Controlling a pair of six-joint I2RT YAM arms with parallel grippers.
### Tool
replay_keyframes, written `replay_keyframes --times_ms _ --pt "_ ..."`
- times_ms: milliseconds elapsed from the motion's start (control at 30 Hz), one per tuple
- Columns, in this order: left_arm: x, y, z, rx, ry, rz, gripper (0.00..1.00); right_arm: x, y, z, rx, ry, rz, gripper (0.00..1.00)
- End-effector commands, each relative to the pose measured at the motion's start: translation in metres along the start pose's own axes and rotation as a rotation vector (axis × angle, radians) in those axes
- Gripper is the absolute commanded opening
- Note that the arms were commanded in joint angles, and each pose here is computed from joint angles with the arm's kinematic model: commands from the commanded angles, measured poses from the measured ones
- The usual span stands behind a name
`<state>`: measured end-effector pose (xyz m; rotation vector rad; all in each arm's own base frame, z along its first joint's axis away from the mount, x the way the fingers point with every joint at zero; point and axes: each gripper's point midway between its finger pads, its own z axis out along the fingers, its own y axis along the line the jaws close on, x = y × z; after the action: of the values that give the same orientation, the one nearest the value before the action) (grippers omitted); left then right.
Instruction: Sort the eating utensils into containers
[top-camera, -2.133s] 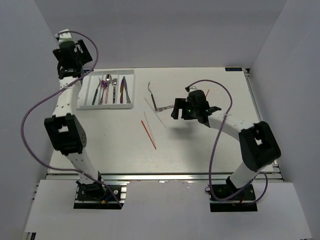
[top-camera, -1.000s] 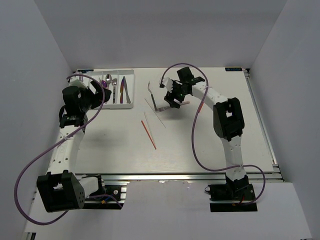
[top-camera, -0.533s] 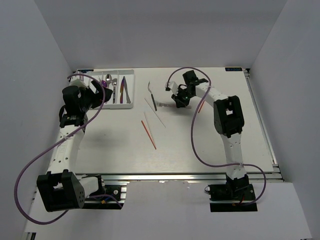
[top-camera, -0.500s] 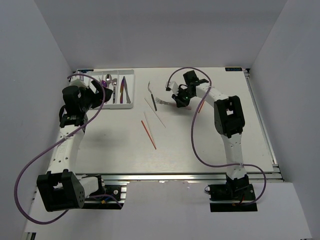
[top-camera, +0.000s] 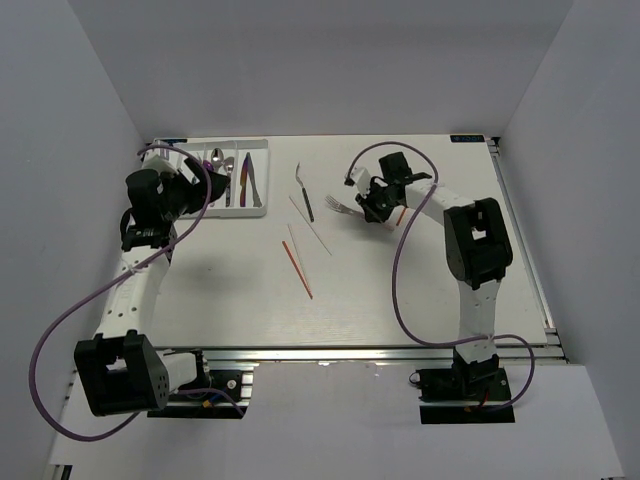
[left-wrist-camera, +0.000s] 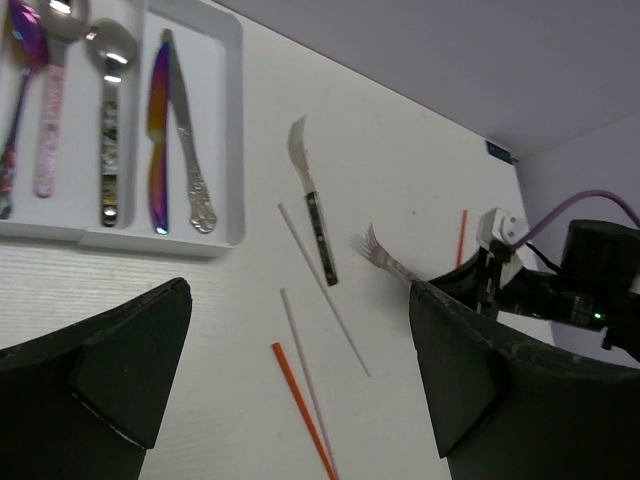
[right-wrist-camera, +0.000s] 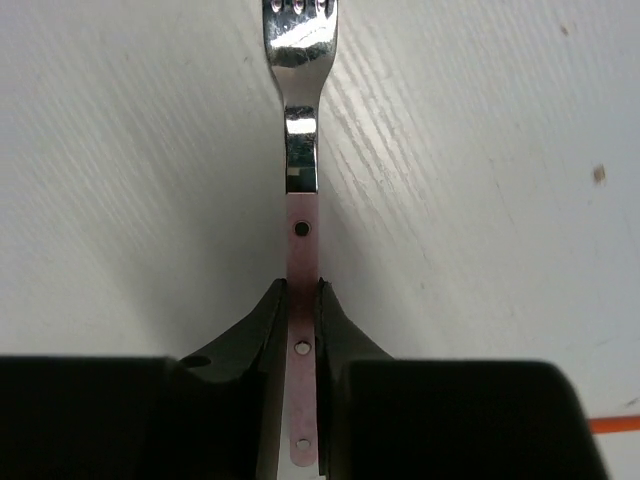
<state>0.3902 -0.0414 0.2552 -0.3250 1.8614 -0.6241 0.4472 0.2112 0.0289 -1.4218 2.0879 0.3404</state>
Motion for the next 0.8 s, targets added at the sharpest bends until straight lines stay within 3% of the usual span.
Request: replay_keyframes --times_ms 0,100,133,167,233,367,567,700,767 --pt "0.004 -0.037 0.005 0.179 0.019 -0.058 0.98 -0.059 -0.012 -0.037 0.058 -0.188 0.232 0.00" --pt "0.025 -0.082 0.011 0.264 0.043 -0.072 0.98 -0.096 -0.008 -0.068 0.077 -0.337 0.377 0.00" --pt "0.033 -0.095 0.012 0.284 0.053 -0.066 0.98 -0.104 -0.001 -0.074 0.070 -0.376 0.504 0.00" --pt "0.053 -0.120 0.012 0.336 0.095 -0.070 0.98 -0.092 0.013 -0.069 0.067 -0.371 0.584 0.00" --pt "0.067 -0.136 0.017 0.367 0.095 -0.101 0.98 -0.122 0.026 -0.094 0.057 -0.502 0.672 0.00" --pt "0.092 -0.177 0.019 0.498 0.133 -0.203 0.98 -0.145 0.078 -0.110 0.058 -0.551 0.671 0.00" --pt "0.115 -0.200 0.032 0.516 0.180 -0.187 0.97 -0.171 0.133 -0.125 0.002 -0.603 0.672 0.00" --pt "0.129 -0.189 0.038 0.452 0.220 -0.176 0.88 -0.180 0.139 -0.138 -0.009 -0.664 0.687 0.00" --pt "0.134 -0.184 0.040 0.437 0.234 -0.175 0.79 -0.187 0.141 -0.141 -0.021 -0.672 0.678 0.00"
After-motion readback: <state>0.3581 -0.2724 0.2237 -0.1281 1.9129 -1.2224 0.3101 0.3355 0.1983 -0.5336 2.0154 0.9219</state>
